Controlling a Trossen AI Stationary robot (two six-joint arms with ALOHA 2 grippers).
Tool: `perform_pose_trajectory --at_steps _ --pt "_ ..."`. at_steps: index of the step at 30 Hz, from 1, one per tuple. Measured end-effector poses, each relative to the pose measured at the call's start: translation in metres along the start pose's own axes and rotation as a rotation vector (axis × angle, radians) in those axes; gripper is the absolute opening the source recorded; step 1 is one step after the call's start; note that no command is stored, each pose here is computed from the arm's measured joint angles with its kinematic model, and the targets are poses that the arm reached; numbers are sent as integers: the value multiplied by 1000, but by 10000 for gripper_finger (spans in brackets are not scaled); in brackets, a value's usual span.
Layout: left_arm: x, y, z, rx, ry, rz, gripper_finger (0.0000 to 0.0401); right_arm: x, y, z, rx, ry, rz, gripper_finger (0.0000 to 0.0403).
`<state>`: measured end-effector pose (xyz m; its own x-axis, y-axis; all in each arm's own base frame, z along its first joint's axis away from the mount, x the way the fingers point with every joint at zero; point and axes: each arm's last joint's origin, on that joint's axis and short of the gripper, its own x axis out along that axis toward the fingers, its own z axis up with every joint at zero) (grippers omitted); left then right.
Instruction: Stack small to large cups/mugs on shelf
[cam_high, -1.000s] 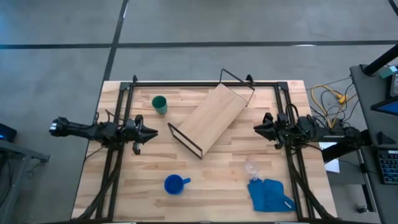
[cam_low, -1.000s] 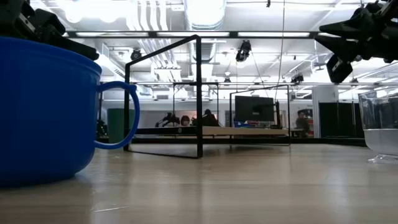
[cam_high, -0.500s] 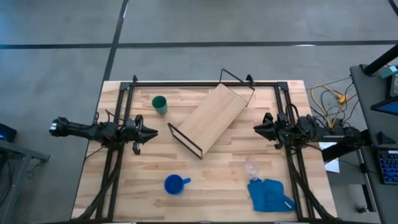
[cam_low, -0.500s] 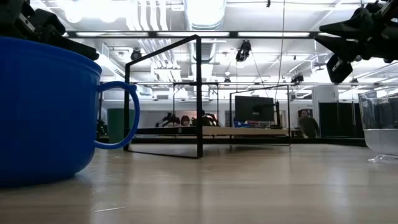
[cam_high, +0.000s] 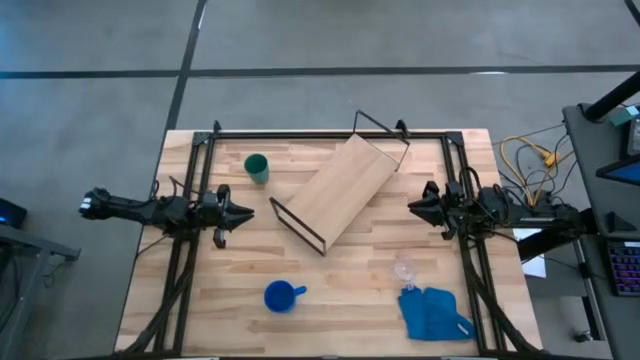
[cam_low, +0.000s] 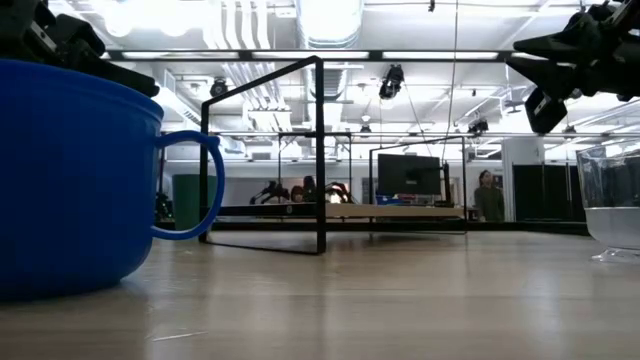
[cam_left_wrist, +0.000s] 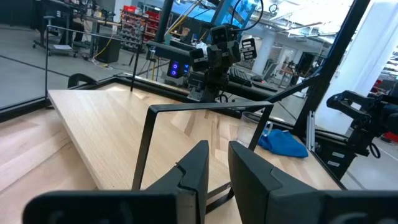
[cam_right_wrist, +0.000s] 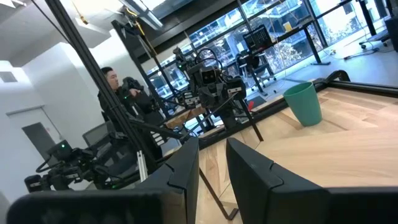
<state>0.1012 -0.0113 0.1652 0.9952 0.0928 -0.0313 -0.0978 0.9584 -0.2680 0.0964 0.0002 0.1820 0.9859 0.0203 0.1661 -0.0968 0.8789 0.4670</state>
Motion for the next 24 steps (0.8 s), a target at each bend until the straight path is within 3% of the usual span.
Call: perform_pose_trajectory --at_steps 12,18,24 --pt "0 0 0 0 0 0 48 0 0 0 22 0 0 77" --pt "0 0 0 0 -1 0 48 0 0 0 152 0 0 77" --pt "0 0 2 -7 -26 2 48 0 1 1 198 -10 7 77"
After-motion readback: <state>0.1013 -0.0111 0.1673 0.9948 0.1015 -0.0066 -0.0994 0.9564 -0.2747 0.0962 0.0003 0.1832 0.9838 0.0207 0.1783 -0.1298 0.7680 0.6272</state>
